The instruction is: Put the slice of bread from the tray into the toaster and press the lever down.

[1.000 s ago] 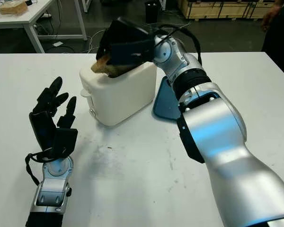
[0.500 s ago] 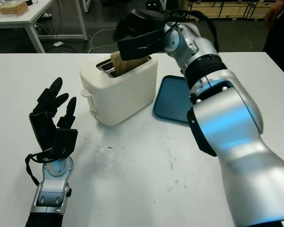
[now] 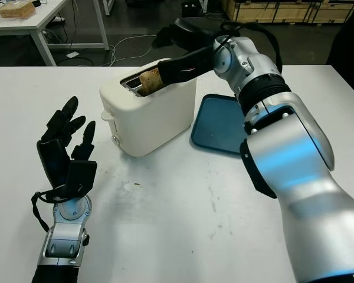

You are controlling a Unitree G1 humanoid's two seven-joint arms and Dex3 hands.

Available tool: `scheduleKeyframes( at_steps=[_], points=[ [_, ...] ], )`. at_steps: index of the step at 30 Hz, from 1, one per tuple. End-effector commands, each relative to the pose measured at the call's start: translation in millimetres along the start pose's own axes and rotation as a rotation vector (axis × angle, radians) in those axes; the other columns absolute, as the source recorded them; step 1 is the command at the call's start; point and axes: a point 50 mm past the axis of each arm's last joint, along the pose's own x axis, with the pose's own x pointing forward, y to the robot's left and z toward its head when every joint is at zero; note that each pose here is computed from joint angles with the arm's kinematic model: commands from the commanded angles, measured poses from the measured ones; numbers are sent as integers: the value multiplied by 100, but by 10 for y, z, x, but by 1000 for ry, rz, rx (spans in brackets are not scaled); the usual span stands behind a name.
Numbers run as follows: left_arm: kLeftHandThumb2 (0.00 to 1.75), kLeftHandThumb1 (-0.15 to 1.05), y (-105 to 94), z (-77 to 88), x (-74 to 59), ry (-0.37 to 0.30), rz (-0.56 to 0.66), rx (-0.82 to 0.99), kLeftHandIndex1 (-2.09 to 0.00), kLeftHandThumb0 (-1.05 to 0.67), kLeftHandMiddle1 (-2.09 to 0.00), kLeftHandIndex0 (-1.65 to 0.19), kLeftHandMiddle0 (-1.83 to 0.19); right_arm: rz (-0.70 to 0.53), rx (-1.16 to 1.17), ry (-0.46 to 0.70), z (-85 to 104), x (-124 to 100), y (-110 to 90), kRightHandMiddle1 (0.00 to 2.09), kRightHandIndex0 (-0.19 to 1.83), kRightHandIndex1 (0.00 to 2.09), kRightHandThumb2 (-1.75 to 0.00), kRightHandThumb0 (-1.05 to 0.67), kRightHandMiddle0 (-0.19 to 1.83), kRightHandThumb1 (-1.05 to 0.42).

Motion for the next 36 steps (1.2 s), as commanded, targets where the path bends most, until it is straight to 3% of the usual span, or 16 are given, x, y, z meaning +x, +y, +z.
scheduleKeyframes(
  at_steps=[1, 4, 6, 12, 14, 15, 18, 19, 20, 22, 28, 36],
  points=[
    [21, 92, -6, 12, -14, -6, -2, -1, 0, -48, -46, -70, -64, -106, 69, -6, -123, -89, -13, 3, 13, 66, -8, -56, 52, -92],
    [21, 92, 5, 24, 8, -22, -14, 18, -1, -48, -46, -70, -65, -256, 163, -4, -284, -232, 102, 6, 30, 63, -15, -53, 62, -92],
    [21, 92, 18, 41, 33, -38, -22, 34, -1, -46, -46, -71, -66, -345, 252, 22, -410, -348, 220, 7, 47, 50, -14, -48, 70, -92],
    [20, 92, 70, 87, 128, -85, -44, 69, -2, -46, -47, -73, -68, -490, 598, 202, -808, -786, 786, 2, 73, 19, -21, -35, 77, -92],
    [19, 92, 79, 104, 164, -100, -59, 81, -2, -45, -47, -73, -68, -514, 633, 239, -858, -926, 979, 2, 92, 30, -26, -37, 80, -92],
    [18, 92, 82, 113, 181, -110, -68, 84, -2, -45, -47, -73, -68, -521, 652, 257, -869, -991, 1079, 1, 92, 50, -26, -37, 81, -92],
    [16, 92, 78, 138, 224, -127, -87, 92, -2, -44, -48, -74, -69, -518, 724, 280, -862, -1183, 1349, 1, 77, 72, -25, -37, 83, -92],
    [15, 92, 75, 145, 235, -130, -91, 93, -2, -44, -48, -74, -69, -517, 739, 285, -852, -1244, 1420, 0, 75, 61, -23, -36, 83, -92],
    [14, 92, 73, 151, 243, -133, -95, 93, -2, -45, -48, -74, -69, -520, 751, 287, -839, -1289, 1465, 0, 78, 36, -19, -37, 82, -92],
    [13, 92, 74, 159, 258, -145, -105, 110, -2, -45, -49, -75, -70, -553, 787, 279, -789, -1387, 1535, 0, 83, 17, -14, -37, 82, -92],
    [11, 92, 98, 170, 292, -163, -125, 186, -2, -45, -50, -76, -70, -628, 853, 242, -598, -1630, 1542, 1, 94, 8, -2, -44, 86, -90],
    [4, 91, 179, 189, 348, -211, -135, 301, -4, -42, -51, -80, -75, -637, 992, 175, -379, -1842, 1492, 0, 90, 4, 0, -54, 82, -87]
  ],
)
